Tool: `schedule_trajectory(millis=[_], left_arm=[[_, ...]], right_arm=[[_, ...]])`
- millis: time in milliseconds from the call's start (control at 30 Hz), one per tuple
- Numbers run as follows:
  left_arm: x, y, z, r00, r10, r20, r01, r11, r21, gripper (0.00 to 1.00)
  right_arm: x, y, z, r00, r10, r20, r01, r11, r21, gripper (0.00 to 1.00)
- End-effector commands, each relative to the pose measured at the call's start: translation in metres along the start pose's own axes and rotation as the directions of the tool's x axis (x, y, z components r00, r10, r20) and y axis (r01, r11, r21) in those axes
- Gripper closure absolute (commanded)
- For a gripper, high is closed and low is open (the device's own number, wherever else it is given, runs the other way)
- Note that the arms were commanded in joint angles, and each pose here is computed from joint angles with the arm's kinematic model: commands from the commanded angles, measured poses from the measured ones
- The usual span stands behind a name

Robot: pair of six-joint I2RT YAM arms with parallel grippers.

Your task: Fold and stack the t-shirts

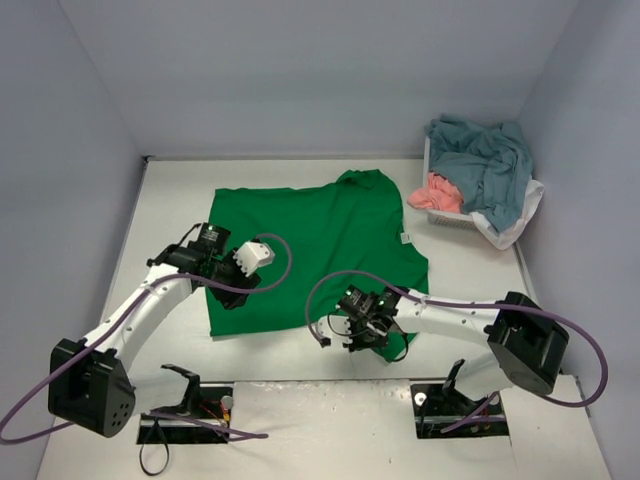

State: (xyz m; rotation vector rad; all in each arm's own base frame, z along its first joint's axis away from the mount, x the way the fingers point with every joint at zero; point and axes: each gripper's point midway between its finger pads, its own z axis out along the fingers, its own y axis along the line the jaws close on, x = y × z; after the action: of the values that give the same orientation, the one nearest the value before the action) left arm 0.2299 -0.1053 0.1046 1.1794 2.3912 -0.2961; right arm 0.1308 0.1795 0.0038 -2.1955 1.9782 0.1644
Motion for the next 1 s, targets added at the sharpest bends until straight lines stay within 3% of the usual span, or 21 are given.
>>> schedule_trajectory(millis=[0,233,533,967], left_arm=[[-0.009,-0.020,-0.020,0.995,0.096,0.035,-0.098,0.992,0.074,0.53],[0.019,-0.048,-0.034,0.970,0.242,-0.023,-0.233,0.952,0.198,0.53],[0.057,-0.061,-0.009,0.944,0.292,-0.156,-0.242,0.930,0.277,0.52],[0.058,-0.029,0.046,0.949,0.275,-0.156,-0.259,0.959,0.115,0.52]], right_arm=[[-0.005,-0.007,-0.003,0.999,0.031,0.026,-0.031,0.999,0.008,1.00],[-0.007,-0.027,-0.015,0.994,0.085,0.066,-0.088,0.995,0.050,1.00],[-0.020,-0.054,-0.035,0.985,0.117,0.129,-0.133,0.984,0.118,1.00],[-0.023,-0.059,-0.038,0.972,0.160,0.170,-0.179,0.979,0.102,1.00]])
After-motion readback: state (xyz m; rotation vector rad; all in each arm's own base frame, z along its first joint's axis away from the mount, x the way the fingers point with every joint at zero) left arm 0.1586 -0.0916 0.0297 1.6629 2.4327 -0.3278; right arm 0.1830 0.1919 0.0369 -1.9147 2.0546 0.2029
